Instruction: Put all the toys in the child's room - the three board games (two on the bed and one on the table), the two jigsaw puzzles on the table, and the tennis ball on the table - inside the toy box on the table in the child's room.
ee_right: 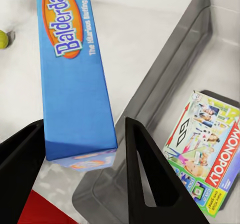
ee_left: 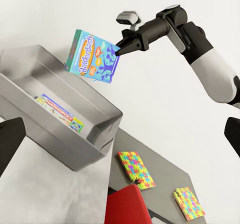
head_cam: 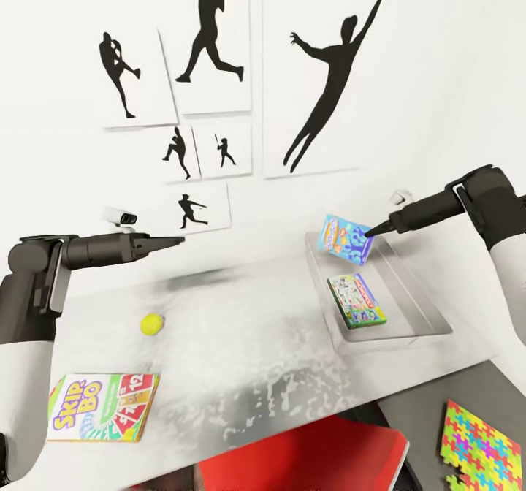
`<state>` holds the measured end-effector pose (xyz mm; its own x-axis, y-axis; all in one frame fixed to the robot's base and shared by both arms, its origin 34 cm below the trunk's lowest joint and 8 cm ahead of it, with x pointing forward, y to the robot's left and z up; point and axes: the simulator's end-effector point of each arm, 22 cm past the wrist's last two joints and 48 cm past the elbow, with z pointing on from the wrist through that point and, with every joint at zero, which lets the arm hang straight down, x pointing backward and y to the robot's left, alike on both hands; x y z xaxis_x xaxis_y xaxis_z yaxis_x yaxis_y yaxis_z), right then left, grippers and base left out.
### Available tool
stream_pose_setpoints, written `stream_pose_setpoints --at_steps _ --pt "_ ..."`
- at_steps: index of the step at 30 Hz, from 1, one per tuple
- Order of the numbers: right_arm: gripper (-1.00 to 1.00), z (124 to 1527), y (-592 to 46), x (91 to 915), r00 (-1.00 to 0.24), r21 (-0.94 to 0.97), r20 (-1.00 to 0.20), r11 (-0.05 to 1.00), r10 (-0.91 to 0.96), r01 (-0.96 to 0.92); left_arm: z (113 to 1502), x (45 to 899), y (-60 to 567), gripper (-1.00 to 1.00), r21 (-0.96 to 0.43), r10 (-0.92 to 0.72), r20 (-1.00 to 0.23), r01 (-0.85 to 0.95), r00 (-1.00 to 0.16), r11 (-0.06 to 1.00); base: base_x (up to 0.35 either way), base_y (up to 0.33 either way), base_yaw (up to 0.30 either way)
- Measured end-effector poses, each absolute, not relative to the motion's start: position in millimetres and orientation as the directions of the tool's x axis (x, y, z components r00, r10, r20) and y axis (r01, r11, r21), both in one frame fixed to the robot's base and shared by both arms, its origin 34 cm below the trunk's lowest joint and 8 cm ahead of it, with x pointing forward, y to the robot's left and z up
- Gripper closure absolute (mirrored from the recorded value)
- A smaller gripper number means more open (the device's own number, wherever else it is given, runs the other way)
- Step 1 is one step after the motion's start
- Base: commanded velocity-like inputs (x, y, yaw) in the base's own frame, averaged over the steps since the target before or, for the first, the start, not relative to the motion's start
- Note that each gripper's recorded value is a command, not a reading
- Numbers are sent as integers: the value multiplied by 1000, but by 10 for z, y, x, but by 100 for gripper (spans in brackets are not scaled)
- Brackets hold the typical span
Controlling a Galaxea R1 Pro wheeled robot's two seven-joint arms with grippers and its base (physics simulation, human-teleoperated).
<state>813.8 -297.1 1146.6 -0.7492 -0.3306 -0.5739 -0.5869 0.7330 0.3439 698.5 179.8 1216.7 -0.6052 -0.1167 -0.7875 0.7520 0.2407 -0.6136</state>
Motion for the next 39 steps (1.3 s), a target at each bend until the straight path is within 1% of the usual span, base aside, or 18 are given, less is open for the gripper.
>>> stream_pose_setpoints --at_steps 11,39 --pt "100 11276 -2974 8136 -763 340 -540 737 -356 -585 12077 7028 1798 -100 -624 -117 -779 743 -617 241 0 0 0" --pt "100 11024 -3080 8173 -786 355 -511 748 -348 -561 11867 7102 1794 -100 -650 -117 -757 721 -643 240 0 0 0"
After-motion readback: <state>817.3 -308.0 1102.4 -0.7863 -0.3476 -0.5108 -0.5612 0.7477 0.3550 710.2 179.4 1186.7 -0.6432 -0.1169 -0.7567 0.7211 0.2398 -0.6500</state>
